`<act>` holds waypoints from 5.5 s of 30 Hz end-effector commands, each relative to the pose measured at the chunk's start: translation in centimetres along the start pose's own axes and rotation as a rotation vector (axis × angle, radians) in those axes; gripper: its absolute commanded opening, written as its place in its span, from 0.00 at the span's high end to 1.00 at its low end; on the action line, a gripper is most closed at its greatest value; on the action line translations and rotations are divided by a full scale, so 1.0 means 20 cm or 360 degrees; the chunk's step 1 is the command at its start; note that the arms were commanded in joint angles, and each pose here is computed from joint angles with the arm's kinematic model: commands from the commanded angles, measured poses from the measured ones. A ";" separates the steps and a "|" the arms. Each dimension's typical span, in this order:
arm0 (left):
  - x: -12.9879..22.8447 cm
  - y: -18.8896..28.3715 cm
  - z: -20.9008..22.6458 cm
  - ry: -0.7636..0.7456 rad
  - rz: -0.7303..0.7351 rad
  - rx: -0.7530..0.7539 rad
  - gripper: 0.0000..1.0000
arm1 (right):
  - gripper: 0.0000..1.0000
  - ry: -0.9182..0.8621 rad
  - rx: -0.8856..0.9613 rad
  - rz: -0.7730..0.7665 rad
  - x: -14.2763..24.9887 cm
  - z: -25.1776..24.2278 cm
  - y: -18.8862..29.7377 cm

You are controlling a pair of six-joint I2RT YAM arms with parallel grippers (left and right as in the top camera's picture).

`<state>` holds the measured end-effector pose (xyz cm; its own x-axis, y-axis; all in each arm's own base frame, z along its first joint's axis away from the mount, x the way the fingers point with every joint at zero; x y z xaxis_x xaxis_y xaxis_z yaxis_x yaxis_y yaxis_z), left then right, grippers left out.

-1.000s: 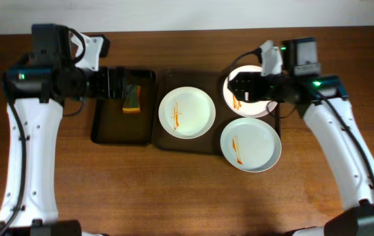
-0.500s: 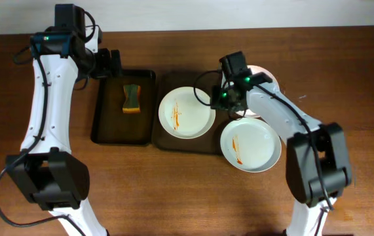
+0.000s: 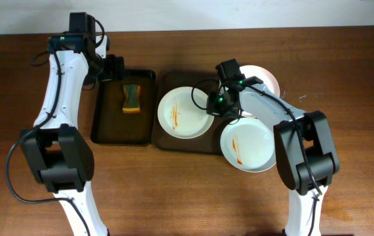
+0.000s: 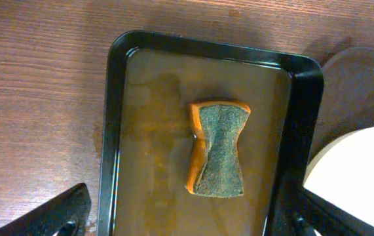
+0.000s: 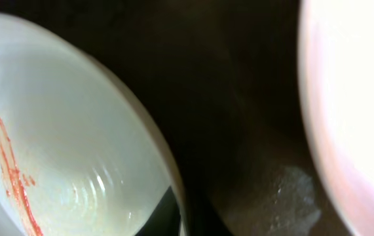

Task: Clean dirty plates on tray and stack at the side
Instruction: 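Reach left gripper to sponge and right gripper to front-left plate rim, then grasp sponge with left gripper and lift it toward the plate, then scrub the plate with the sponge while right gripper holds rim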

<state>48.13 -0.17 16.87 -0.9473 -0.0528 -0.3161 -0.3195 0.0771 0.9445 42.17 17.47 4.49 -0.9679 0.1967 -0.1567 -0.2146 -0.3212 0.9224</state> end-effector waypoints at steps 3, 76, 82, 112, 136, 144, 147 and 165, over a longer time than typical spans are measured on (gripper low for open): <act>0.00 -0.08 -0.04 -0.0087 0.0040 0.0146 0.50 | 0.96 -0.0050 0.0016 0.0106 0.07 -0.01 -0.04; 0.08 -0.15 -0.42 -0.0457 0.0285 0.0342 1.00 | 0.96 0.0017 -0.0154 0.0135 0.03 0.00 -0.01; 0.08 -0.15 -0.42 -0.0458 0.0283 0.0342 1.00 | 0.96 0.0018 -0.0156 0.0132 0.03 0.00 -0.01; 0.59 -0.57 -0.89 -0.0585 0.0585 0.0253 1.00 | 0.96 0.0021 -0.0170 0.0109 0.01 0.01 -0.02; 0.34 -0.57 -0.90 -0.0038 0.0231 0.0096 1.00 | 0.96 0.0015 -0.0162 0.0085 0.00 0.00 -0.02; 0.37 -0.56 -0.81 0.0068 0.0234 -0.0152 1.00 | 0.96 0.0014 -0.0160 0.0087 0.00 0.00 -0.02; 0.55 -0.50 -0.87 -0.0144 0.0564 0.0056 1.00 | 0.96 0.0014 -0.0161 0.0087 0.01 0.00 -0.02; 0.39 -0.54 -0.78 0.0119 0.0227 -0.0283 1.00 | 0.96 0.0014 -0.0161 0.0087 0.01 0.00 -0.02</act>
<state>45.79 -17.13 5.64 -0.9588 -0.1463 -0.2436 -0.2324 -0.0897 0.9685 42.37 17.45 4.55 -0.9771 0.1758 -0.1200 -0.1848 -0.4204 0.8883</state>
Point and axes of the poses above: each gripper's point midway between its finger pads, its own y axis back along the fingers, its own z axis along the line the jaws close on, x = y × z, the point moved 4 cm from there along y, back along the fingers, and after that the axes turned 2 degrees about -y, right-handed, at the moved point
